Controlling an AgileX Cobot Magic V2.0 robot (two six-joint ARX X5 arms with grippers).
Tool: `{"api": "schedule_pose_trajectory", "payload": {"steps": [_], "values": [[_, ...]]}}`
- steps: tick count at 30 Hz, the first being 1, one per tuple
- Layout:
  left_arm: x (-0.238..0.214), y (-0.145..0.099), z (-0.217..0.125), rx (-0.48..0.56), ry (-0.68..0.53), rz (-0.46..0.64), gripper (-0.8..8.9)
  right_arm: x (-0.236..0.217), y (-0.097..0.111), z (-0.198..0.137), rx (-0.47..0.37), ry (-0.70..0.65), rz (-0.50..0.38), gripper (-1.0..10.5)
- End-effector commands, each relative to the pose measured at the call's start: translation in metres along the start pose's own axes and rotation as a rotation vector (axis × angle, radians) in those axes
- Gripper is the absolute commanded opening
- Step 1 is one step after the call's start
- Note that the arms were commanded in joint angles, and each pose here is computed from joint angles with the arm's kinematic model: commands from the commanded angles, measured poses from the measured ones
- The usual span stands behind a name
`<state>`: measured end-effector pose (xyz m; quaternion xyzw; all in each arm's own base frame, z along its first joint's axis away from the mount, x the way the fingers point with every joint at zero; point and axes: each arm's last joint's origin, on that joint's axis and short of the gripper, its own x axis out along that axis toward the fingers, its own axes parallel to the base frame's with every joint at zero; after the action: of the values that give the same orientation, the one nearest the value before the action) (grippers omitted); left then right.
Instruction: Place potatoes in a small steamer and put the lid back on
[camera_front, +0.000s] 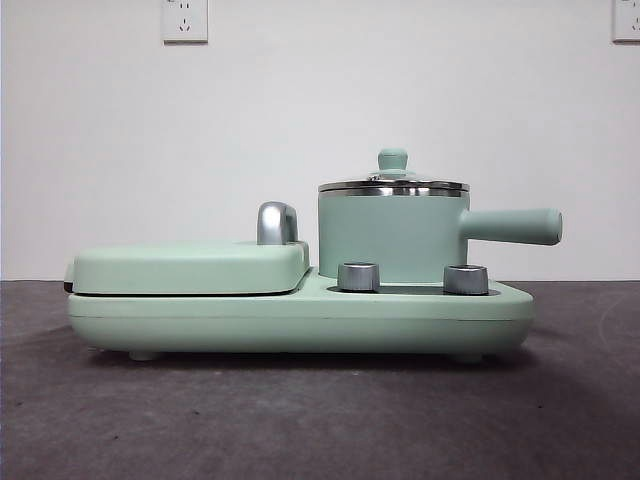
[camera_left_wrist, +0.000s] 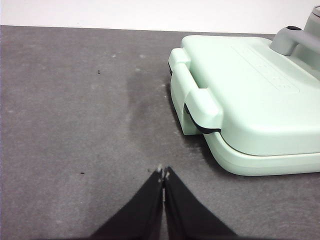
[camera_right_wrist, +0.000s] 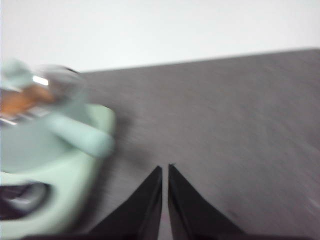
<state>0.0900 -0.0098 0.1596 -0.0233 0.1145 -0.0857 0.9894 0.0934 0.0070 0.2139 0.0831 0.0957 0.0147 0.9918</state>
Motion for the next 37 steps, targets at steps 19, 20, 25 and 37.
{"api": "schedule_pose_trajectory", "payload": {"steps": [19, 20, 25, 37], "values": [[0.002, 0.001, -0.006, 0.007, 0.02, 0.003, 0.06, 0.014, -0.015, -0.059, -0.053, -0.049, -0.092, 0.2], [0.002, 0.001, -0.006, 0.007, 0.021, 0.003, 0.06, 0.014, -0.015, -0.059, -0.053, -0.052, -0.091, 0.2], [0.002, 0.001, -0.006, 0.007, 0.021, 0.003, 0.06, 0.014, -0.015, -0.059, -0.053, -0.052, -0.091, 0.2], [0.002, 0.001, -0.006, 0.007, 0.021, 0.003, 0.06, 0.014, -0.015, -0.059, -0.053, -0.052, -0.091, 0.2]]}}
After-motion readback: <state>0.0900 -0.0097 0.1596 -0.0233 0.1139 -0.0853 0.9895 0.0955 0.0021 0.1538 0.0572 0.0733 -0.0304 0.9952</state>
